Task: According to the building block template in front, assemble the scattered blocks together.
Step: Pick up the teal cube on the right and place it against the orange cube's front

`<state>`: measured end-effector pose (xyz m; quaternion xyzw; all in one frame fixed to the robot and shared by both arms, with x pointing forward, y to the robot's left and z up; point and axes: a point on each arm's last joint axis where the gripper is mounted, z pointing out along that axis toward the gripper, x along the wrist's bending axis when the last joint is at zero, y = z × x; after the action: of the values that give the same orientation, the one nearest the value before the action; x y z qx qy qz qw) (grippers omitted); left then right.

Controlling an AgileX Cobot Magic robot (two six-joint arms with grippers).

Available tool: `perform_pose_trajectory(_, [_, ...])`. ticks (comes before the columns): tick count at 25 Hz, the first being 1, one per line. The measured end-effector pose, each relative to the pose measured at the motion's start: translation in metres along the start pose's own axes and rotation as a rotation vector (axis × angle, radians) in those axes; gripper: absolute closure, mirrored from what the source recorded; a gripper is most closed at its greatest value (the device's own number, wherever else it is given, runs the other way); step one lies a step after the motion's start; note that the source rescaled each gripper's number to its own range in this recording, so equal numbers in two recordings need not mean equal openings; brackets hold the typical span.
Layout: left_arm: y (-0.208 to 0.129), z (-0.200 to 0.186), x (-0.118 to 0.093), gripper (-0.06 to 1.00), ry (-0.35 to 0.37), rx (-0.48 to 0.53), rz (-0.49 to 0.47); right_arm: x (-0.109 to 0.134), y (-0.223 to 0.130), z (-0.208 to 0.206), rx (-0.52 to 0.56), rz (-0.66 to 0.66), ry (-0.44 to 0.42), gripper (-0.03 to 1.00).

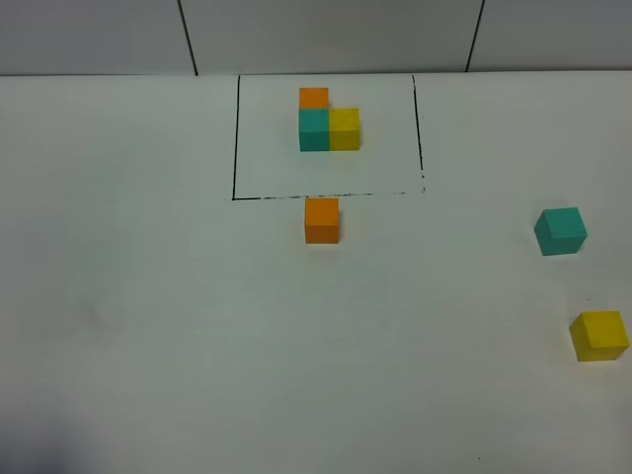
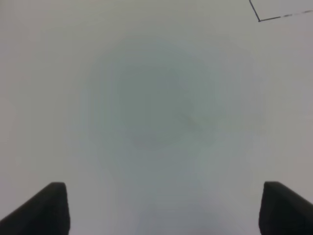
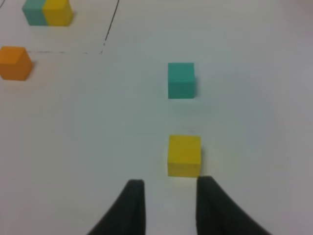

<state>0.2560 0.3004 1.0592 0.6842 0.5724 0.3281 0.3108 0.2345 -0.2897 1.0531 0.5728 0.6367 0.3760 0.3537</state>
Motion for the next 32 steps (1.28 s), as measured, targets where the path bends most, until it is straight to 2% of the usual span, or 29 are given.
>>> perform_pose_trajectory(4, [-0.013, -0.013, -0.001, 0.0, 0.007, -0.058, -0.001, 0.0, 0.0, 0.0, 0.0, -0.002, 0.0, 0.97])
perform_pose_trajectory(10, [-0.027, -0.015, -0.003, 0.0, 0.007, -0.064, -0.009, 0.0, 0.0, 0.0, 0.0, -0.001, 0.0, 0.97])
perform_pose_trajectory(15, [-0.028, -0.015, -0.003, 0.01, 0.007, -0.066, -0.021, 0.0, 0.0, 0.0, 0.0, -0.001, 0.0, 0.97])
perform_pose_trajectory(25, [-0.028, -0.015, -0.003, 0.13, 0.007, -0.066, -0.027, 0.0, 0.0, 0.0, 0.0, 0.0, 0.0, 0.97])
perform_pose_trajectory(32, [-0.028, -0.015, -0.002, 0.13, 0.038, -0.062, -0.031, 0.0, 0.0, 0.0, 0.0, -0.001, 0.0, 0.97])
